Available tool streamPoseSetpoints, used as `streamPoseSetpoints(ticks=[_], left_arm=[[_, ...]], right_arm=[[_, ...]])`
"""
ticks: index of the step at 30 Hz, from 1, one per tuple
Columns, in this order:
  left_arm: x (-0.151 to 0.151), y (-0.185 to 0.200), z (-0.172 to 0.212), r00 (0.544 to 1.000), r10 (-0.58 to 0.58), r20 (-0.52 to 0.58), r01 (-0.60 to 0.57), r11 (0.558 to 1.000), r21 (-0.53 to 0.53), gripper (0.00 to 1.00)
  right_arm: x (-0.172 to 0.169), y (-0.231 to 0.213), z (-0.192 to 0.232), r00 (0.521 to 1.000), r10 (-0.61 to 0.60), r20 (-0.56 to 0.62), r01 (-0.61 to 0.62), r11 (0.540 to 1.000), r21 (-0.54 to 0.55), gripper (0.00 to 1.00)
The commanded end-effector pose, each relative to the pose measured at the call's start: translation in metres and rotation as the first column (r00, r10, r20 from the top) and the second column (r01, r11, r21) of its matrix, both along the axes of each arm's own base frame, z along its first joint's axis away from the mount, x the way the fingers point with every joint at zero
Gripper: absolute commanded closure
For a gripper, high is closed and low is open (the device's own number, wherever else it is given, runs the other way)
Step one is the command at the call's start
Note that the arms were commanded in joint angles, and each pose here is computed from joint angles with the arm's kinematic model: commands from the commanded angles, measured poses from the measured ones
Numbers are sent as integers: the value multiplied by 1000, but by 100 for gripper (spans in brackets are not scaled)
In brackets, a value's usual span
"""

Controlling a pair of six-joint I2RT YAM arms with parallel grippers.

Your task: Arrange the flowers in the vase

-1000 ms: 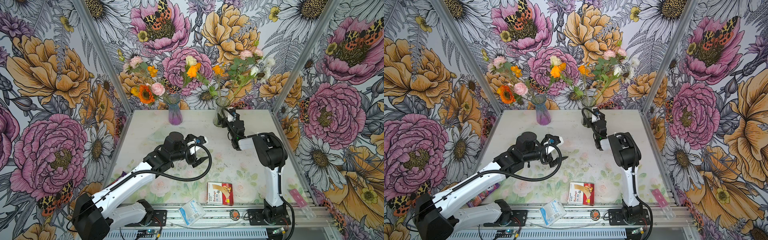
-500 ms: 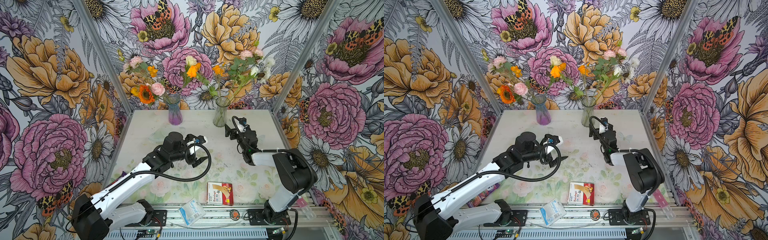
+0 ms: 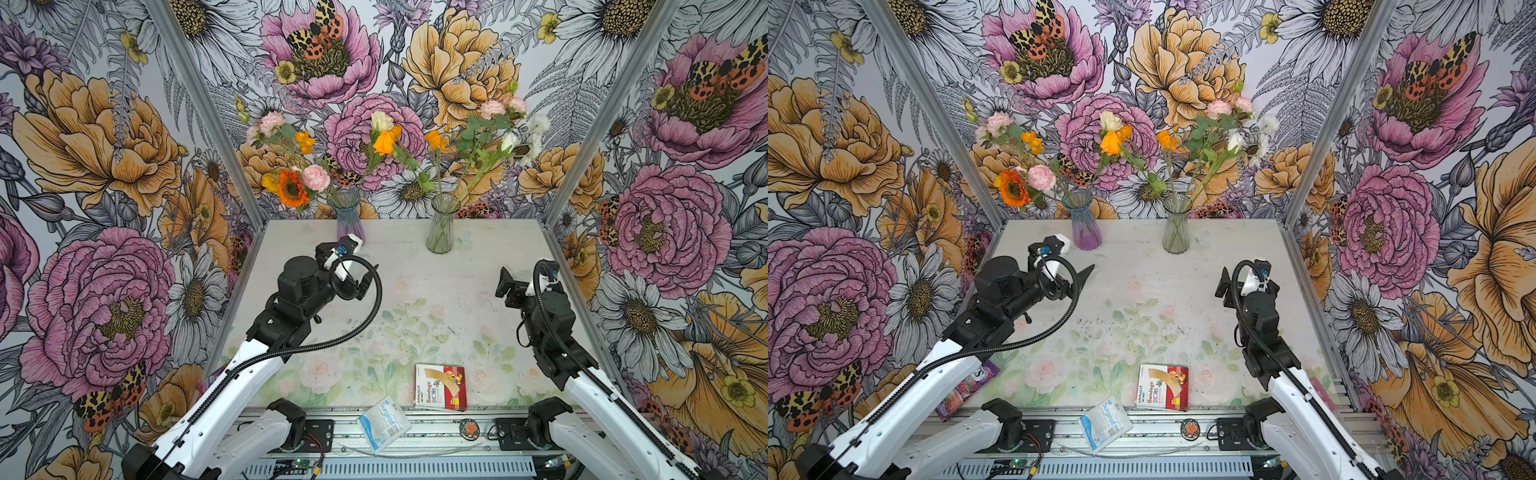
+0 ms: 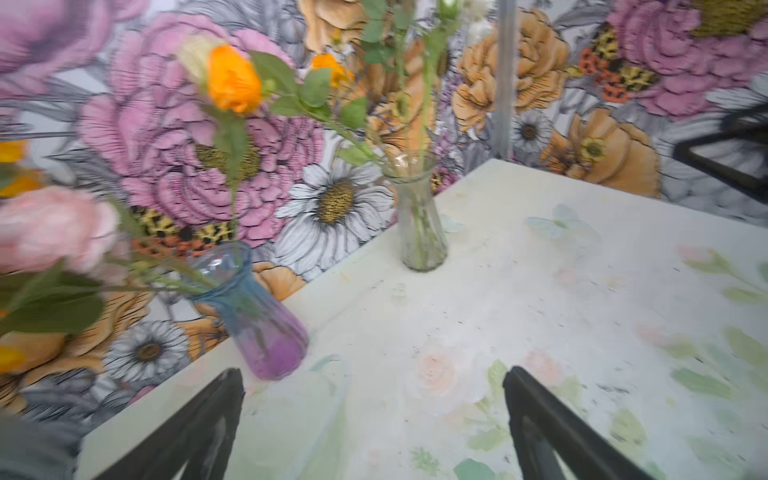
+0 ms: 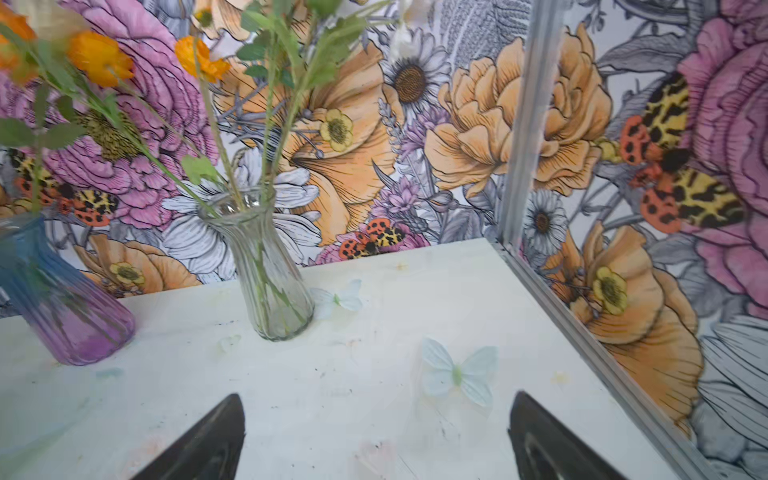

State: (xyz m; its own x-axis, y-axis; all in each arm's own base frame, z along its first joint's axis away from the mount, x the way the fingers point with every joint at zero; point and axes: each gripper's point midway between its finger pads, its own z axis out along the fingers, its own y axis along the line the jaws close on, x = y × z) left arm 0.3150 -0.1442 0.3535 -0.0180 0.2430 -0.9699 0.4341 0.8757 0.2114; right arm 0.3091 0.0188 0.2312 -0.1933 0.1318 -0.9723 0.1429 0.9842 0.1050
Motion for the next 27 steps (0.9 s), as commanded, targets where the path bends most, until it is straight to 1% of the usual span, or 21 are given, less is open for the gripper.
streamPoseSetpoints(ticks=[1, 2, 3, 5, 6, 8, 9, 10, 12, 13, 14, 15, 17, 18, 19, 20, 21, 23, 25, 27], left_arm=[[16, 83, -12, 921, 367, -129, -387, 900, -201, 1], [14, 105, -25, 882, 433, -189, -469, 846, -253, 1], [11, 118, -38, 857, 465, -223, -513, 811, -281, 1], [-1, 147, -66, 776, 577, -257, -631, 711, -310, 1], [-7, 158, -77, 738, 625, -255, -674, 666, -319, 1], [-18, 183, -98, 645, 730, -228, -753, 555, -353, 1], [-21, 192, -105, 608, 764, -217, -775, 512, -370, 1], [-24, 199, -114, 579, 790, -202, -791, 483, -375, 1], [-21, 202, -125, 566, 812, -143, -789, 483, -380, 1], [-17, 201, -134, 573, 813, -102, -785, 508, -355, 1], [-13, 200, -141, 574, 815, -74, -783, 520, -341, 1], [-8, 201, -152, 572, 818, -58, -792, 532, -298, 1], [5, 203, -173, 557, 827, -74, -822, 535, -195, 1], [12, 201, -184, 563, 822, -88, -822, 547, -158, 1], [21, 200, -187, 577, 813, -80, -813, 562, -150, 1], [27, 196, -188, 588, 805, -76, -806, 575, -138, 1], [36, 187, -191, 640, 764, -76, -767, 629, -128, 1], [48, 181, -187, 694, 719, -43, -712, 677, -185, 1], [59, 177, -197, 745, 665, -52, -658, 718, -228, 1], [61, 176, -214, 755, 654, -54, -647, 727, -229, 1]], right_arm=[[-23, -14, -56, 980, -55, -191, 58, 998, 8, 1], [-25, -15, -62, 976, -55, -208, 58, 998, 8, 0], [-26, -18, -65, 974, -67, -217, 69, 998, 4, 0], [-26, -26, -68, 967, -103, -231, 102, 995, -17, 1], [-25, -30, -69, 964, -119, -237, 116, 993, -26, 1], [-20, -41, -71, 955, -164, -246, 158, 986, -42, 1], [-17, -45, -72, 953, -173, -250, 167, 985, -46, 0], [-11, -47, -73, 953, -170, -251, 161, 985, -54, 0], [1, -49, -74, 961, -151, -231, 135, 987, -87, 1], [6, -52, -77, 964, -155, -214, 133, 985, -112, 1], [10, -55, -80, 965, -162, -207, 139, 983, -122, 1], [13, -58, -83, 965, -167, -201, 145, 982, -123, 1], [18, -61, -93, 967, -182, -180, 162, 979, -122, 0], [20, -62, -97, 970, -185, -157, 168, 979, -114, 0], [23, -62, -96, 975, -182, -126, 169, 979, -112, 1], [26, -60, -97, 977, -172, -127, 159, 981, -108, 0], [30, -59, -93, 981, -164, -99, 153, 982, -113, 1], [37, -56, -88, 988, -145, -42, 140, 983, -116, 1], [45, -53, -85, 993, -118, 3, 117, 985, -126, 0], [53, -45, -82, 997, -66, 37, 71, 987, -144, 1]])
